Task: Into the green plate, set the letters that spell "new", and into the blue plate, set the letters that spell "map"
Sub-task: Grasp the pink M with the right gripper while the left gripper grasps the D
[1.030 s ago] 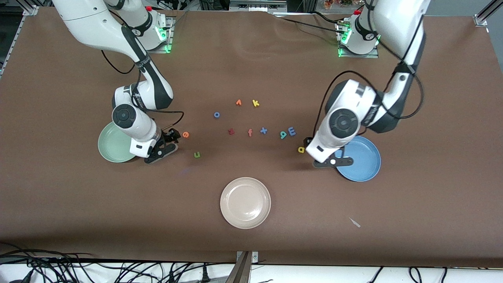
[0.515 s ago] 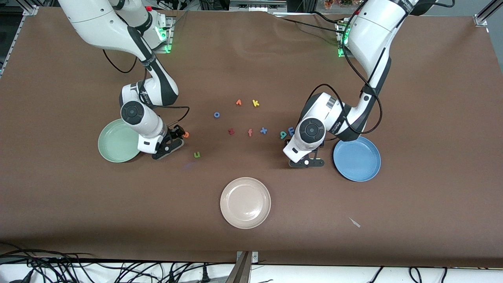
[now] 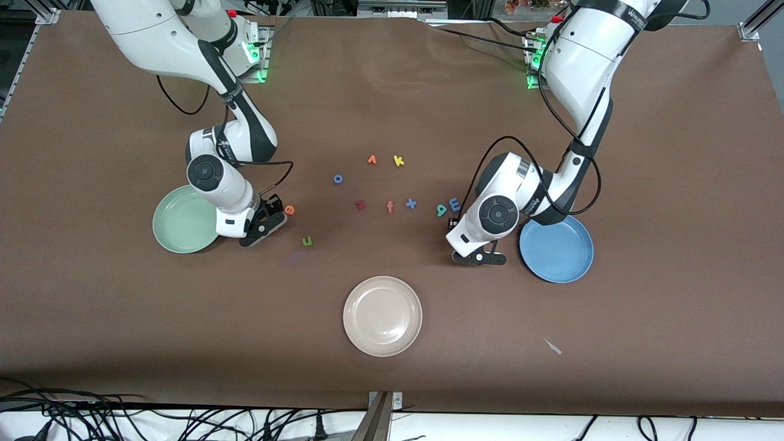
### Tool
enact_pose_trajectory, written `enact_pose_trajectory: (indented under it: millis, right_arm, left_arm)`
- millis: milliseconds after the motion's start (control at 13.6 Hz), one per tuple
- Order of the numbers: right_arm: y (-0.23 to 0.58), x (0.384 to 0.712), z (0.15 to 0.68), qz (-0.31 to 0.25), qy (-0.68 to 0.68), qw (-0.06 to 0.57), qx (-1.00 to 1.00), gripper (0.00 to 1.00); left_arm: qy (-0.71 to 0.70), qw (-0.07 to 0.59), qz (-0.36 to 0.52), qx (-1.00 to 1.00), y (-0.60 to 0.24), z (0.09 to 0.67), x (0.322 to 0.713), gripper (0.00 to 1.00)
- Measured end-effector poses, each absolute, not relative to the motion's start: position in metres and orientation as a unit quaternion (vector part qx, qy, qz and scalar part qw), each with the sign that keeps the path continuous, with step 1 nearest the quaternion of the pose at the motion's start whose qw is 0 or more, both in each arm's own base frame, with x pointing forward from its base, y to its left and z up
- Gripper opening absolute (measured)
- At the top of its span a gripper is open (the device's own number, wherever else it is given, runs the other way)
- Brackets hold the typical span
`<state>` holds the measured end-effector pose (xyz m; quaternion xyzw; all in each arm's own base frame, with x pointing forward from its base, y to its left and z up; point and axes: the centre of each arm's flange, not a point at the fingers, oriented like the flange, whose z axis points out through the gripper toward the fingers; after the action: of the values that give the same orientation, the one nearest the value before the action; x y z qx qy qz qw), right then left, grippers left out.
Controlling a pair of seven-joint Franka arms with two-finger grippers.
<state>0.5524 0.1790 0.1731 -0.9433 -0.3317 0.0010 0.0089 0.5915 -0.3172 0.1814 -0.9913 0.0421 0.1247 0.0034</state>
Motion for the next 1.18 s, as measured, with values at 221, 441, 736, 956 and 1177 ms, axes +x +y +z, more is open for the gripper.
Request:
enact_pose_trajectory:
  millis: [221, 441, 736, 956, 1177]
  right_arm:
    - [0.182, 0.552, 0.174, 0.0, -0.334, 0.009, -0.943, 0.51]
    - [0.184, 0.551, 0.174, -0.001, -0.336, 0.009, -0.942, 0.51]
    - [0.185, 0.552, 0.175, -0.005, -0.337, 0.009, -0.941, 0.46]
    - [0.186, 0.552, 0.175, -0.007, -0.338, 0.009, -0.941, 0.46]
    - [0.187, 0.553, 0.175, -0.01, -0.339, 0.009, -0.941, 0.44]
  left_arm:
    - [0.076, 0.0, 0.131, -0.988, -0.316, 0.174, 0.589, 0.57]
    - [0.088, -0.005, 0.124, -0.988, -0.317, 0.171, 0.59, 0.56]
    - [0.088, -0.006, 0.119, -0.989, -0.314, 0.17, 0.593, 0.32]
    - [0.089, -0.007, 0.118, -0.989, -0.313, 0.172, 0.594, 0.27]
    - [0.097, 0.002, 0.135, -0.986, -0.296, 0.196, 0.602, 0.27]
